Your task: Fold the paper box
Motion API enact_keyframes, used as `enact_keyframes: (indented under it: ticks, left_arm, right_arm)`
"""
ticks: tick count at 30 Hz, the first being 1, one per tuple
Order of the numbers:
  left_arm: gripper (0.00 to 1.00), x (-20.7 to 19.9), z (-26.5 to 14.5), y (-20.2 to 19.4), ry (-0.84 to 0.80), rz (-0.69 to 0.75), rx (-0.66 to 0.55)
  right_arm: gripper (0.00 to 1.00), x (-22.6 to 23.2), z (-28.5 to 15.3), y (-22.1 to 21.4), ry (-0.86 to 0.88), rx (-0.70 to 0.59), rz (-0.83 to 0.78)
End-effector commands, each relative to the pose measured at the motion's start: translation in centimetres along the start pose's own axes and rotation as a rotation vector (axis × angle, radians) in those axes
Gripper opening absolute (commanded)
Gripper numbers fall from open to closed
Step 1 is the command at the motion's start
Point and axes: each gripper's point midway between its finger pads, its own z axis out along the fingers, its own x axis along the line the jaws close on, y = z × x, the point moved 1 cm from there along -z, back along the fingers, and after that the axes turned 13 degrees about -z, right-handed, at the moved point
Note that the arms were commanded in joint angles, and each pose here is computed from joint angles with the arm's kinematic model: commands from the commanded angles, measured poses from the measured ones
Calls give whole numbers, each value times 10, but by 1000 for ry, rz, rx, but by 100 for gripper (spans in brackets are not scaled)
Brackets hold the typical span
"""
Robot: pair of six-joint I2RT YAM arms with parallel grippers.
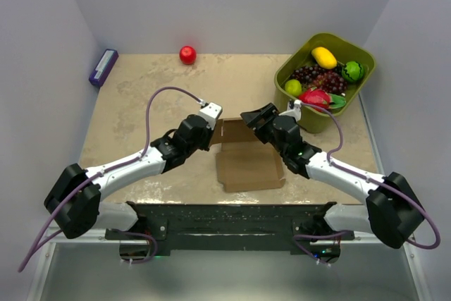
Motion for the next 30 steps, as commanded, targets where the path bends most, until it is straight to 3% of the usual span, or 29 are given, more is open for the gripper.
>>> enact_keyframes:
  ticks: [1,11,21,27,30]
  left_arm:
    - [0,-3,-6,16,-7,14,-57]
    - [0,-5,-7,16,-12,19,-59]
    - [0,-15,-7,21,-63,3,-76]
    - [0,-22,-10,20,-110,-5,-86]
    - [14,-26,-16,23,-143,-23,-111]
  right_arm:
    - [71,-2,4,14,-11,-76,41]
    - [62,-30,14,1,-95,-69,-12]
    - [39,-63,12,-11,-169,-78,-12]
    - [29,-54,12,-2,-154,-104,-8]
    - [22,-52,11,0,-149,-113,0]
